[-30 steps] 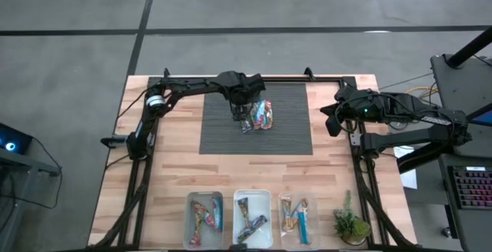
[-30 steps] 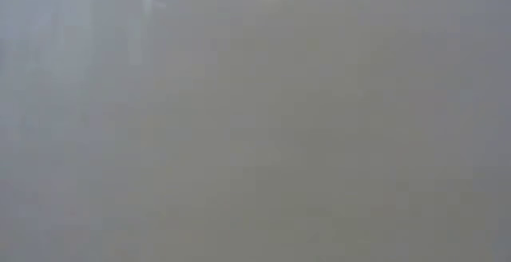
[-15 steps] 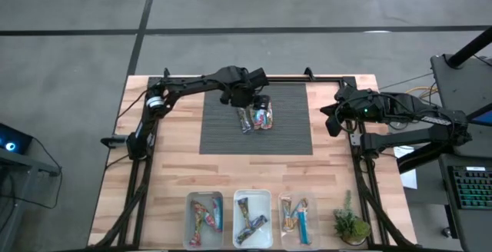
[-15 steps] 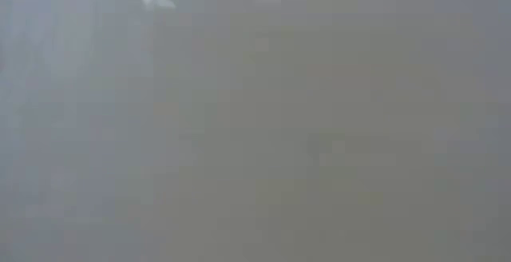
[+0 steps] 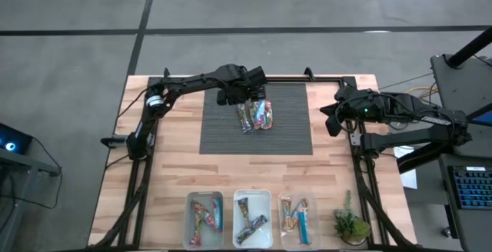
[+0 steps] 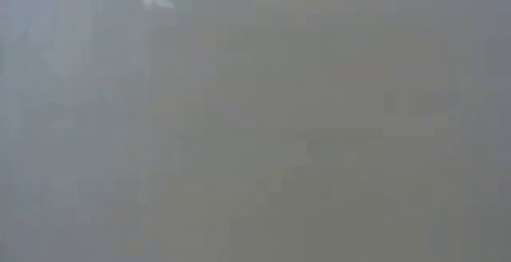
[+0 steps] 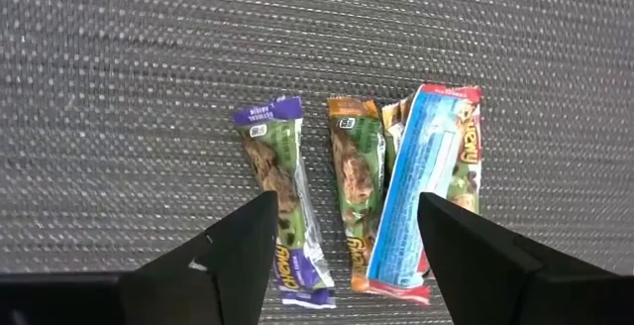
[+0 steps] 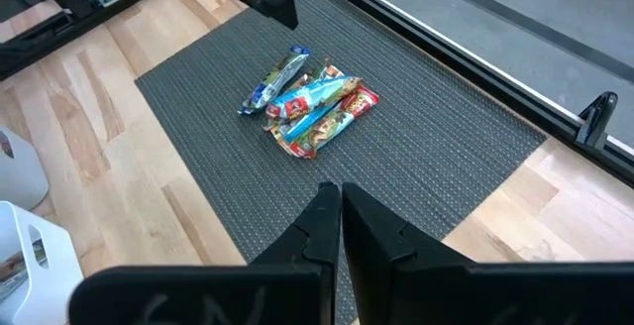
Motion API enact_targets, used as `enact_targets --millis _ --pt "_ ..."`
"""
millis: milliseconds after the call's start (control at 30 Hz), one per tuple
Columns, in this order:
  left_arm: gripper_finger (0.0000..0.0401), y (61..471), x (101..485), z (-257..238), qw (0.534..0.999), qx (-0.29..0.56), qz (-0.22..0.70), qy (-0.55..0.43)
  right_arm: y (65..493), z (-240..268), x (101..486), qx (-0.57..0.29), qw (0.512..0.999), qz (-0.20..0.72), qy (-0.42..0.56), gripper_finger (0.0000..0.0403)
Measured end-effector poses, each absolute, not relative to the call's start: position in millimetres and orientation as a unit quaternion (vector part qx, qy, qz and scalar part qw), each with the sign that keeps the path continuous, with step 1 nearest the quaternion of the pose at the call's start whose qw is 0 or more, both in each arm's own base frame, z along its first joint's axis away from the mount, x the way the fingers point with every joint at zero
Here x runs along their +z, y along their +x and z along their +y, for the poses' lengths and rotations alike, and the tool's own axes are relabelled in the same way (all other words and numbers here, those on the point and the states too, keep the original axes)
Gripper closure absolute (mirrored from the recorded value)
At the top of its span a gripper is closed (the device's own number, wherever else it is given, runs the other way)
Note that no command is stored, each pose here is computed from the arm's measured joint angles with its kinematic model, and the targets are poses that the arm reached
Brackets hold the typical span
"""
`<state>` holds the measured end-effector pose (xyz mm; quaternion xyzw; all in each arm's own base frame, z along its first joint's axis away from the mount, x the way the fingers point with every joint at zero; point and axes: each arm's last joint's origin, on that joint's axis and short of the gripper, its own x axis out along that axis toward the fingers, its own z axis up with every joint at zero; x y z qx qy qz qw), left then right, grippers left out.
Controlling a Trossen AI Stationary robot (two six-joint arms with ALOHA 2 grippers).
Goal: Pick and place Granola Bars by type
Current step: Put the blue granola bar into the white bin
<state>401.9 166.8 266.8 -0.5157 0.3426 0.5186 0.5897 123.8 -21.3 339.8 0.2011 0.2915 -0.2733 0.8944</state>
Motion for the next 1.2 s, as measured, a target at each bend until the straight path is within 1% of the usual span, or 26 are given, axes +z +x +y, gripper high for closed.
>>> enact_targets --millis 100,233,367,600,900,1067,1200 --pt "0.0174 401.6 266.7 167.3 0.578 0.527 0.33 -0.529 123.7 -21.2 339.8 -0.273 0.894 0.291 0.202 0.0394" --pt "0.0174 401.4 264.3 167.4 0.573 0.53 0.329 -0.531 123.8 -21.3 339.8 -0.274 0.894 0.291 0.202 0.0394" --pt "0.0174 397.1 248.5 166.4 0.545 0.549 0.336 -0.537 123.8 -21.3 339.8 -0.273 0.894 0.291 0.202 0.0394" --pt "0.0174 391.1 225.5 163.7 0.514 0.568 0.349 -0.54 123.8 -21.3 339.8 -0.273 0.894 0.292 0.201 0.0394" --pt "0.0174 398.3 208.8 170.3 0.547 0.534 0.323 -0.558 123.7 -21.3 339.8 -0.273 0.894 0.292 0.201 0.0394" --pt "0.0174 392.4 199.8 176.9 0.537 0.54 0.326 -0.56 123.6 -21.2 339.7 -0.273 0.894 0.293 0.201 0.0394" --pt "0.0174 389.9 199.6 182.2 0.531 0.544 0.32 -0.565 123.6 -21.3 339.6 -0.273 0.894 0.293 0.201 0.0394"
